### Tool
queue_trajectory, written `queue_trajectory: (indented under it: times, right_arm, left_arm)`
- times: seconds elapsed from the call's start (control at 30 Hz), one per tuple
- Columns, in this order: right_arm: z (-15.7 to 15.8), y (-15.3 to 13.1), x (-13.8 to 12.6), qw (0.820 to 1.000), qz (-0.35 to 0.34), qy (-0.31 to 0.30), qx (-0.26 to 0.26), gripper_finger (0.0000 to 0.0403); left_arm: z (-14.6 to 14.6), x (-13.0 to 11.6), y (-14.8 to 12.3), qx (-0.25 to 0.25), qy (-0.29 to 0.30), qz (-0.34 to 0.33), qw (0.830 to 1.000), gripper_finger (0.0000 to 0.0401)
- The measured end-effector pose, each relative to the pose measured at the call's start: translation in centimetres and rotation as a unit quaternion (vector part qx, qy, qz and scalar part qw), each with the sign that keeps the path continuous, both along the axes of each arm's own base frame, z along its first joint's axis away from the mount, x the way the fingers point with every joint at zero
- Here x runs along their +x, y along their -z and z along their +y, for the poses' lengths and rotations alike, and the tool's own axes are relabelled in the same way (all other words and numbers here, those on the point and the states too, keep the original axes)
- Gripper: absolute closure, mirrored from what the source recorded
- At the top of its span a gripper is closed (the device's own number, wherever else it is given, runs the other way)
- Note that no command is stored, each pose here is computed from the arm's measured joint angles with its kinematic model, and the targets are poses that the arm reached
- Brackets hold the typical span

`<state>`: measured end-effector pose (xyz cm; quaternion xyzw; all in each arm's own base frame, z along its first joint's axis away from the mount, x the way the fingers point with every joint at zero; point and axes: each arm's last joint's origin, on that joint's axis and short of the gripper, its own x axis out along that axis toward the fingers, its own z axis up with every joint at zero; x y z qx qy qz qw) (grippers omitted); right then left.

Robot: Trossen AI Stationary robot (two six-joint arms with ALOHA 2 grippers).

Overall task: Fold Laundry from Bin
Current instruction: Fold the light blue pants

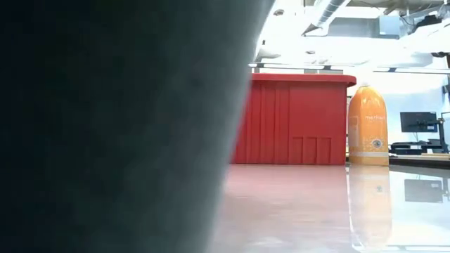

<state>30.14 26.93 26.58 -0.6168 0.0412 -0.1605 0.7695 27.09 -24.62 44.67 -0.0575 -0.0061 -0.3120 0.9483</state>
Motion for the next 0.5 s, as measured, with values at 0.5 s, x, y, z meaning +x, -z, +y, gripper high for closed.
queue_trajectory:
  times: [0.5]
  right_arm:
    - [-4.1,0.8,3.4,0.996,-0.005,0.07,0.05,0.0097]
  left_arm:
    - [0.0,0.0,0.1,0.001,-0.002,0.002,1.0,0.0401]
